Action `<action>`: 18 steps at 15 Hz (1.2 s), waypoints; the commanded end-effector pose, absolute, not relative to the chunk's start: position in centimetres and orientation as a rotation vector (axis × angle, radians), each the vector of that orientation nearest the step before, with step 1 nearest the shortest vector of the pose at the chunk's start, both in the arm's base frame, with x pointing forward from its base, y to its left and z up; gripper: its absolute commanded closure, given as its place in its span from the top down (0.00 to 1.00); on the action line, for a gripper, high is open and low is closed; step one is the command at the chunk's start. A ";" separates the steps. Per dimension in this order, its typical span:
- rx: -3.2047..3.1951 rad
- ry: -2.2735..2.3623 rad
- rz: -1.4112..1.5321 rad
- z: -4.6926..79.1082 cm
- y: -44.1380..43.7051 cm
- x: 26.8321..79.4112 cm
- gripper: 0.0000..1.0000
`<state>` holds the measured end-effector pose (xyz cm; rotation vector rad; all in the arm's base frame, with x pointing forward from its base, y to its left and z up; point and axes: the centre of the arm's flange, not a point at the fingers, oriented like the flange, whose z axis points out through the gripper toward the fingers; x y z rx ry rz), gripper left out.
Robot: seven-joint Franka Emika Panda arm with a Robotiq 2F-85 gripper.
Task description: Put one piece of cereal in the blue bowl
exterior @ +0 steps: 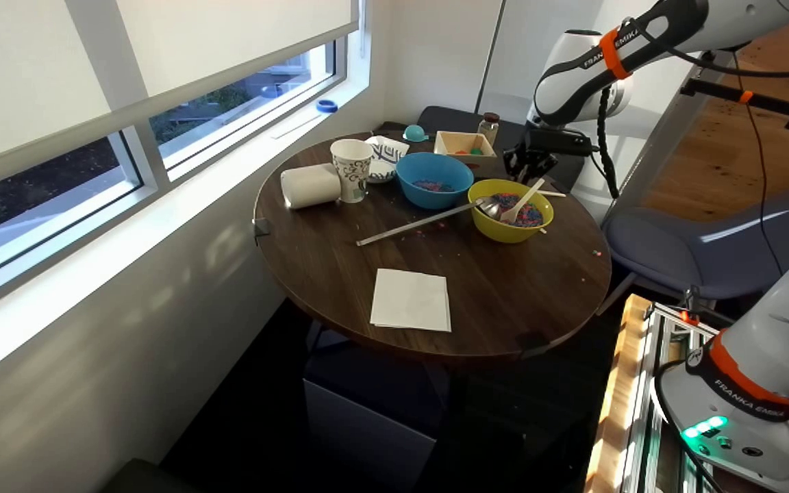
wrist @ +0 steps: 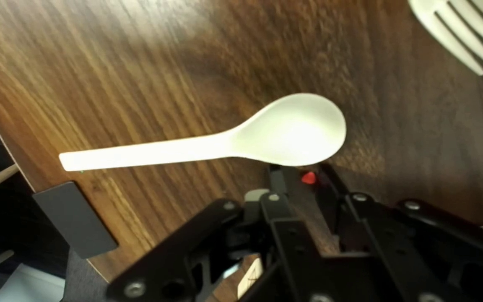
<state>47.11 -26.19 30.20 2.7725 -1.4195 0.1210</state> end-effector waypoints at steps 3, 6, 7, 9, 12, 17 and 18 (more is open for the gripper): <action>2.779 -1.421 0.152 30.0 -26.3 47.5 0.00; 2.794 -1.407 0.205 31.2 -25.7 48.0 0.02; 2.810 -1.404 0.243 32.1 -25.2 48.2 0.02; 2.856 -1.400 0.324 34.2 -24.0 49.0 0.02; 2.950 -1.358 0.437 37.5 -21.3 50.1 0.02; 3.097 -1.264 0.548 40.8 -16.5 51.7 0.02; 3.118 -1.256 0.559 41.0 -15.8 52.0 0.02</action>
